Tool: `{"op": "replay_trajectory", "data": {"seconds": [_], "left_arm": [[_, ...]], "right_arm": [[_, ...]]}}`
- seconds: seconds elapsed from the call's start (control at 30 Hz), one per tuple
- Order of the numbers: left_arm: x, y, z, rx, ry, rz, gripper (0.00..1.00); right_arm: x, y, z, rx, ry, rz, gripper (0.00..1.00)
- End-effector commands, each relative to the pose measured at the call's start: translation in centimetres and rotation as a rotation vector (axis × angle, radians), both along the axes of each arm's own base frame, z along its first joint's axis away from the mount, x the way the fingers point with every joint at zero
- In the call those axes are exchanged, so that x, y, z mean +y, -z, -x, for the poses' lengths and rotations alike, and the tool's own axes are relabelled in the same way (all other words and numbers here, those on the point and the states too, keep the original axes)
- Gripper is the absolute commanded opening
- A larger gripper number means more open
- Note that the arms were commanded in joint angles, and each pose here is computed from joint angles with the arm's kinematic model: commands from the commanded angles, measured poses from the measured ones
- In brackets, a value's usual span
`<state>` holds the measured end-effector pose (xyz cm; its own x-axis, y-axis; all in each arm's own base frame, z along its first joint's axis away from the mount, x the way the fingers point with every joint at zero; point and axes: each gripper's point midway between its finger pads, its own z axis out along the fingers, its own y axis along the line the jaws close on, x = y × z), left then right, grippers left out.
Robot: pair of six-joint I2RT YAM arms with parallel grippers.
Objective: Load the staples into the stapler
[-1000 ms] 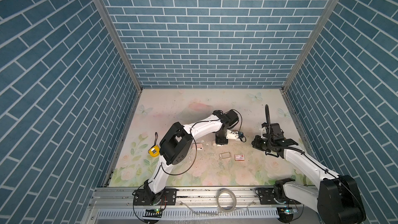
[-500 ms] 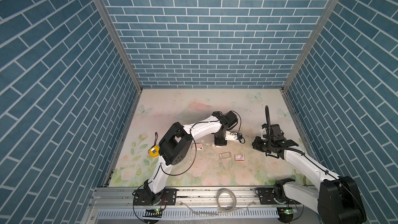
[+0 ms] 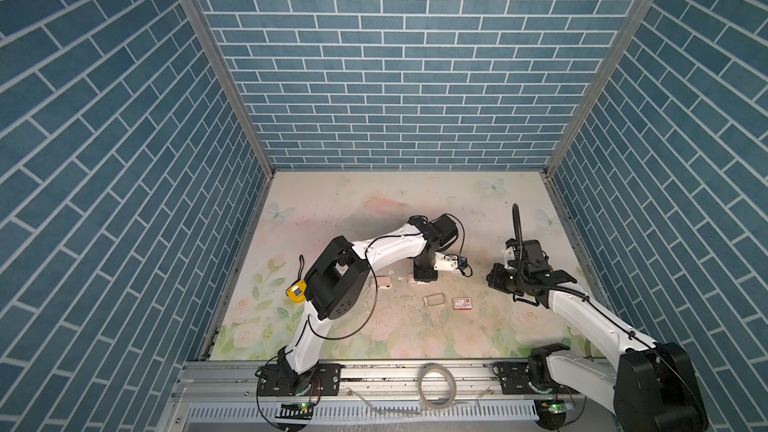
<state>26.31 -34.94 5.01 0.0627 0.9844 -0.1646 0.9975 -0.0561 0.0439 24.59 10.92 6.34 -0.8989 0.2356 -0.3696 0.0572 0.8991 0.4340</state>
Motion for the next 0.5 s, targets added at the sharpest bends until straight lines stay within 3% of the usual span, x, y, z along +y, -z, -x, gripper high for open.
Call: {"op": "replay_trajectory", "data": {"seconds": [0.0,0.47], "left_arm": [[0.12,-0.66,0.34,-0.006,0.006,0.002,0.40],[0.28,0.06,0.17,0.000,0.009,-0.017,0.44]], "right_arm": [[-0.50,0.29,0.44,0.007,0.001,0.023,0.09],[-0.52,0.24,0.60,0.008,0.001,0.022,0.09]]}}
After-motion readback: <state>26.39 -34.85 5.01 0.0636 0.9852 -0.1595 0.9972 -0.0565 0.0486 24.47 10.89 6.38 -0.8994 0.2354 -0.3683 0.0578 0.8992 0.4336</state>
